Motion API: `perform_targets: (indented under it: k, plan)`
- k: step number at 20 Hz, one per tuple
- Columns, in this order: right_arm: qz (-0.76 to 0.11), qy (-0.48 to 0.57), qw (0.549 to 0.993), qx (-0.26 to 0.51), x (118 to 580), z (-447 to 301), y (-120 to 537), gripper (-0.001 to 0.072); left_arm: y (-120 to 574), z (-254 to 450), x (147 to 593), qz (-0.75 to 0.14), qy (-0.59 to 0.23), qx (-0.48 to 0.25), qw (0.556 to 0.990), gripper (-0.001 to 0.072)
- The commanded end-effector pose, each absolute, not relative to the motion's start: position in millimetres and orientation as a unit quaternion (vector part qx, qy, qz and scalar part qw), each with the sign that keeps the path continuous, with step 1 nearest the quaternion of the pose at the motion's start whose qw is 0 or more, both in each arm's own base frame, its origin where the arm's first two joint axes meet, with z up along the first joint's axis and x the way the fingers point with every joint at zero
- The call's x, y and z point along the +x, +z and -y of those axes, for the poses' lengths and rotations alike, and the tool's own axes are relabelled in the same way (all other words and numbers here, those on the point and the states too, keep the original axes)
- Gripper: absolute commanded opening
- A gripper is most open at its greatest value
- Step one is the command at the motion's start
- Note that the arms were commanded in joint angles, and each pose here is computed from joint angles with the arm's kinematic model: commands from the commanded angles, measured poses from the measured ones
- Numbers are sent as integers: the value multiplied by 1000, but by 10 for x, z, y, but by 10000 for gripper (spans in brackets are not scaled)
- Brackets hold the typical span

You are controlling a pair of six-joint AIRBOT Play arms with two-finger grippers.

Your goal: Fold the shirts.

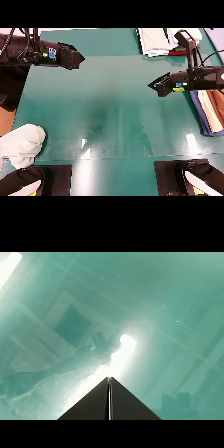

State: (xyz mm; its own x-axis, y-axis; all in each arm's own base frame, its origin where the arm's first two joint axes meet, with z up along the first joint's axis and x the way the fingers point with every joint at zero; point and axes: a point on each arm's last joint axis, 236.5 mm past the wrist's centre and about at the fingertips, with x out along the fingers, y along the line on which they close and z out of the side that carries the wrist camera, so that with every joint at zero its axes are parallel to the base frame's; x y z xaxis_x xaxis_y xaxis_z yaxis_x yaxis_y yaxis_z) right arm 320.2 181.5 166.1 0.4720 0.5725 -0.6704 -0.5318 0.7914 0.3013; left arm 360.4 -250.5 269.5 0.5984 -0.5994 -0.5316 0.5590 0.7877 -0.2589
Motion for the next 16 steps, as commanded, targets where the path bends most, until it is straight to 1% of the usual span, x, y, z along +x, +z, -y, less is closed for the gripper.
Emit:
perform_targets:
  k: [1, 12, 15, 16]
  plan:
    - [-401, 323, 857, 26, 3193, -1821, 1661, 16, 2700, 2504, 3602, -309, -324, -33, 894, 27]
    - [-403, 321, 856, 30, 3190, -1821, 1659, 16, 2715, 2524, 3595, -308, -327, -38, 893, 27]
    - [-403, 321, 856, 30, 3190, -1821, 1659, 16, 2905, 2509, 3728, -265, -321, -50, 908, 27]
    - [-403, 321, 856, 30, 3191, -1820, 1659, 16, 2858, 2397, 3729, -275, -308, -38, 910, 27]
